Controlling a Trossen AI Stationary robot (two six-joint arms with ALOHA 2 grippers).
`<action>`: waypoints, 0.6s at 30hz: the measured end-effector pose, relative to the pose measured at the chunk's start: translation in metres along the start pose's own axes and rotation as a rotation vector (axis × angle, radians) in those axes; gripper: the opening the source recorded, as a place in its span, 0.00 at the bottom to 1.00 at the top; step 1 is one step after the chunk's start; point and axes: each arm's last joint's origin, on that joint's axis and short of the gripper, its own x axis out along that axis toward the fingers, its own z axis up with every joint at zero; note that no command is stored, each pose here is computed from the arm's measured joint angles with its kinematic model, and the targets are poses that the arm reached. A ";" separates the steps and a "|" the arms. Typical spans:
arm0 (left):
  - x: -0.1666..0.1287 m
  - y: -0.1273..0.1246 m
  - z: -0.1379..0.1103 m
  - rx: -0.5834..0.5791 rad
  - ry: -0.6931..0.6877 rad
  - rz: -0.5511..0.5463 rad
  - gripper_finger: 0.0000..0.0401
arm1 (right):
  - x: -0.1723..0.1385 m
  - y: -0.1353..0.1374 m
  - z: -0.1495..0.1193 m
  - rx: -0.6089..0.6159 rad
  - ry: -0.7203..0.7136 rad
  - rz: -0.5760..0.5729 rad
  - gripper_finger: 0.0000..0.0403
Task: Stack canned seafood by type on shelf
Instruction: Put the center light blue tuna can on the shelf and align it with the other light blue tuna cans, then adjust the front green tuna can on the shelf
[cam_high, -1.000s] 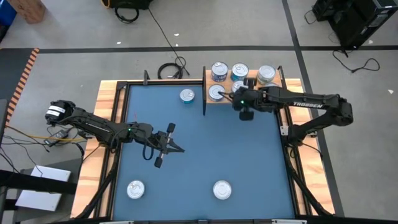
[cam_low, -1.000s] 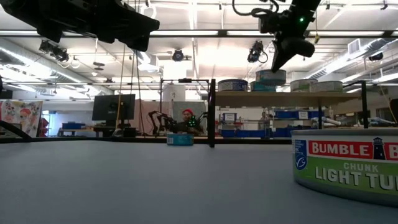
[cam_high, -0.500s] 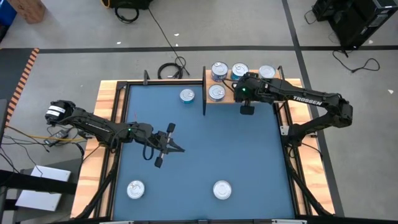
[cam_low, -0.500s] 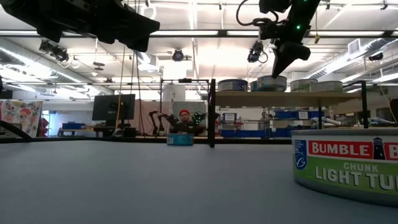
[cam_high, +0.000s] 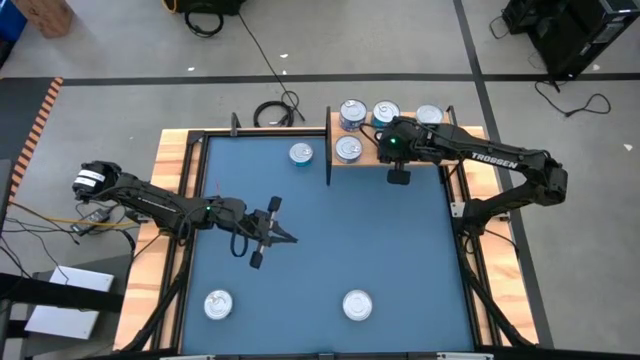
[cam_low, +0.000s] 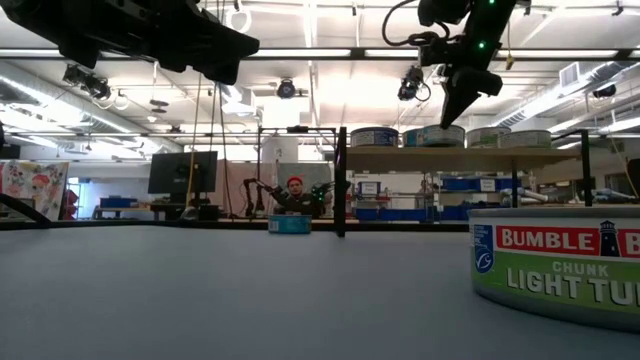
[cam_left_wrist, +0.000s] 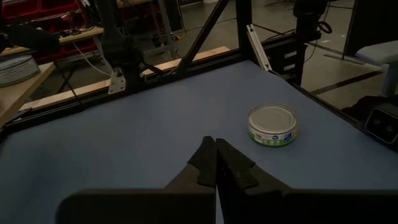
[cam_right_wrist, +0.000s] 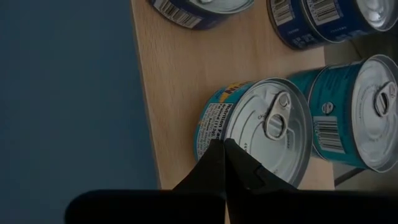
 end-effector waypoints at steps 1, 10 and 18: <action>0.000 0.000 0.000 0.000 0.000 0.000 0.00 | 0.000 0.000 0.000 0.000 0.000 -0.001 0.00; 0.000 0.000 0.000 0.000 0.000 0.000 0.00 | 0.000 0.000 0.000 0.027 -0.004 0.006 0.07; 0.000 0.000 0.000 0.000 0.000 0.000 0.00 | 0.000 0.000 0.000 0.031 -0.006 0.003 0.13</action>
